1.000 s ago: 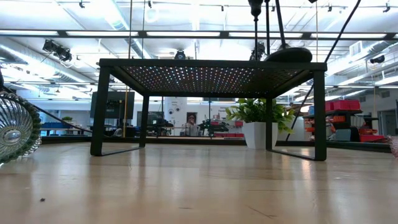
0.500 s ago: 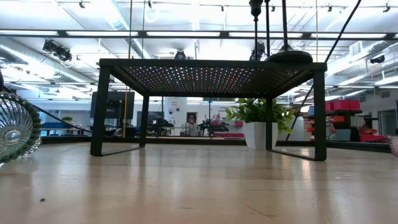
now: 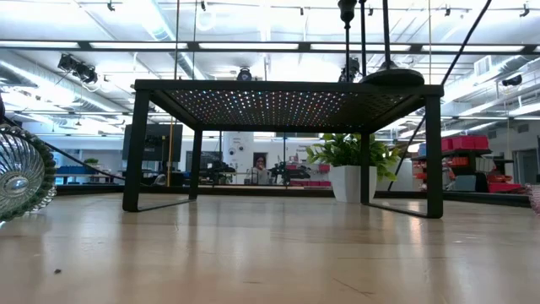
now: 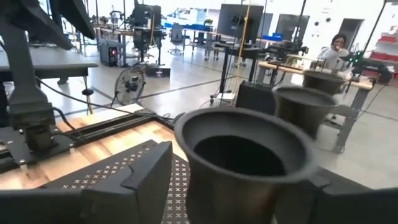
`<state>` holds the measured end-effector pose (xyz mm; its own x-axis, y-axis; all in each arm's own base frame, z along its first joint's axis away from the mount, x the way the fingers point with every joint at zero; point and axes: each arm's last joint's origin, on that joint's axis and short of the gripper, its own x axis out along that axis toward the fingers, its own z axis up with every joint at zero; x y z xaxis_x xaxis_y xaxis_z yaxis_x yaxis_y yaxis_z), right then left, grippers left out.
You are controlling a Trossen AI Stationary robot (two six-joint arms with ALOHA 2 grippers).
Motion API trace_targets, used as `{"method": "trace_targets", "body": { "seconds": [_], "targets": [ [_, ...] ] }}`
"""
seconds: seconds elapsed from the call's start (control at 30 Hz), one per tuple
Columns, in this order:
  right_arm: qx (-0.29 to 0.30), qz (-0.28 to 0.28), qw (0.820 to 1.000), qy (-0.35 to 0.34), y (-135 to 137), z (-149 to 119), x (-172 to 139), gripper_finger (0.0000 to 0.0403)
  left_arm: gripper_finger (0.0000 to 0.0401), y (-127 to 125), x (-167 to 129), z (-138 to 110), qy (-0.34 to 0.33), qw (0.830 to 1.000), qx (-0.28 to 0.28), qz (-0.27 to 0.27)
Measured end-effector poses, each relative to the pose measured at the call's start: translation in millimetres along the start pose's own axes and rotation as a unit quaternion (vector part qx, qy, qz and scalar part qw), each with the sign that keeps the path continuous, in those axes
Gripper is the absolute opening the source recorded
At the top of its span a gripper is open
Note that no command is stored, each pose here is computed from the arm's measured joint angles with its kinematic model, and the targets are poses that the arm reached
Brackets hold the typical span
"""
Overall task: Pick & Place candle stick holders
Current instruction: Put the right pink glass candle stick holder on the shelf
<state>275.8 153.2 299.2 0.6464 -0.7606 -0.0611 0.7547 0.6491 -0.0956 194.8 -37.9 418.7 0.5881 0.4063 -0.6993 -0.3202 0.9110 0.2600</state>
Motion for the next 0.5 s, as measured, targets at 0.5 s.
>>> {"method": "trace_targets", "body": {
  "seconds": [0.5],
  "targets": [
    [0.001,0.015,1.000,-0.013,-9,11,-22,0.0233,0.0193,0,0,-1,0.007,1.000,0.000,0.001]
  ]
}}
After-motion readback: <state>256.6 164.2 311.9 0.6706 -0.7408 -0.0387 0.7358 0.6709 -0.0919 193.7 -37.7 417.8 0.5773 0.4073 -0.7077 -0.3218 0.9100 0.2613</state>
